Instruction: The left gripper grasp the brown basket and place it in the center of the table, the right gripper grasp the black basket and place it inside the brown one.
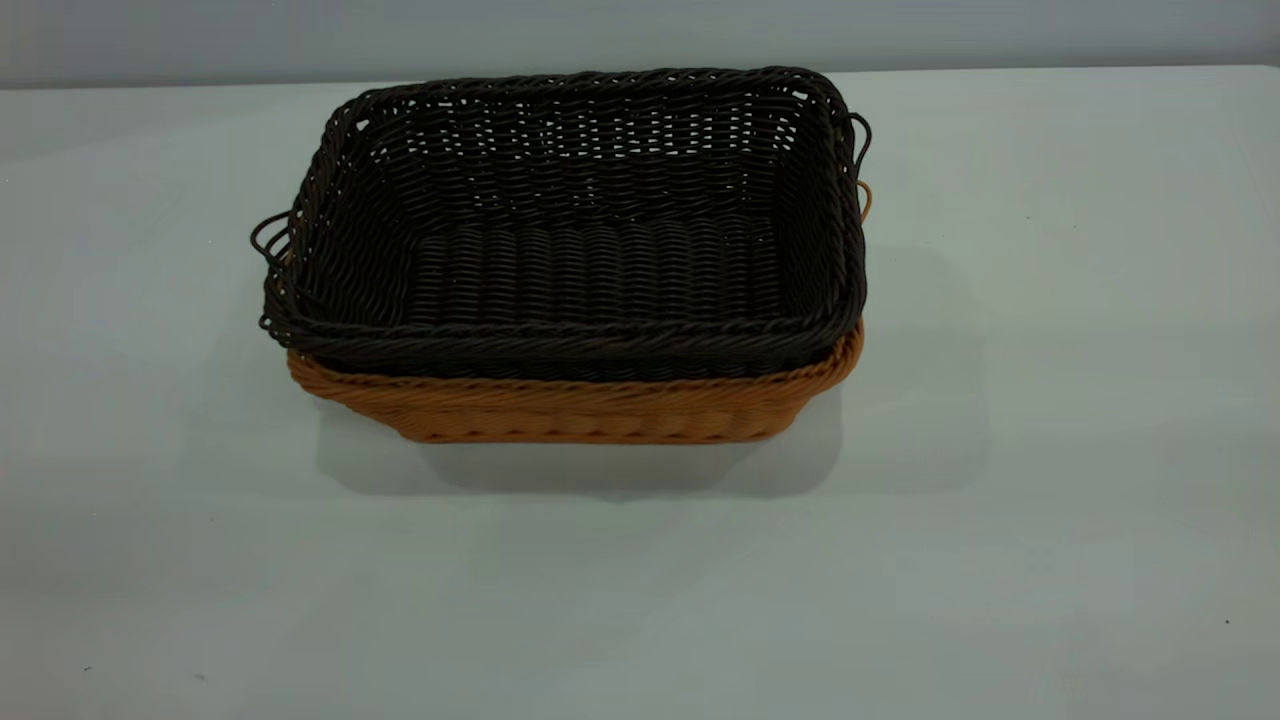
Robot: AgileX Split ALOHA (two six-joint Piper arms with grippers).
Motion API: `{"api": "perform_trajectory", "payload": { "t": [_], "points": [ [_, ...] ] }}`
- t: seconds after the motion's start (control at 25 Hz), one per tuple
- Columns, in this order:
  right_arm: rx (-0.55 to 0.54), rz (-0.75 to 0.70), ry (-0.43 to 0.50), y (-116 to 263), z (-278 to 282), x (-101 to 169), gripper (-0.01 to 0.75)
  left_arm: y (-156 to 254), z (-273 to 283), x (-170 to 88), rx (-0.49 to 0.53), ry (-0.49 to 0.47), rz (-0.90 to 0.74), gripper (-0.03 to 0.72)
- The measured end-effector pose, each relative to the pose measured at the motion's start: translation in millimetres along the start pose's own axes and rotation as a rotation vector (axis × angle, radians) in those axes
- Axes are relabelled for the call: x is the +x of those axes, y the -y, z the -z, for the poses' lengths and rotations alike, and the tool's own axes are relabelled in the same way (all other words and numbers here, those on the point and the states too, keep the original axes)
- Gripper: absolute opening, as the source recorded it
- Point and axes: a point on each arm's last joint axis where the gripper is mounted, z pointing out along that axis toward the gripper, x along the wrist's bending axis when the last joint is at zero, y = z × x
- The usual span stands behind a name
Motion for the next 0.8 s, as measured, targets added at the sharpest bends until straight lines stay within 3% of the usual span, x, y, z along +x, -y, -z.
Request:
{"api": "perform_trajectory", "payload": {
  "t": [0.2,0.32,0.56,0.8],
  "points": [
    [-0.148,-0.109,0.126,11.9,16.0,-1.8,0.507,5.0,4.5,1.1,-0.023,-0.118,0.132,0.458],
    [-0.245,-0.117,0.15,22.3,26.2,0.8,0.507,9.4,8.7,0.2,-0.053,-0.204,0.217,0.458],
    [-0.245,-0.115,0.144,24.0,27.0,1.4,0.507,21.8,18.7,-6.7,-0.154,-0.316,0.298,0.458],
    [-0.245,-0.115,0.144,24.1,27.0,1.4,0.507,23.0,19.4,-7.5,-0.161,-0.325,0.305,0.458]
  ]
}}
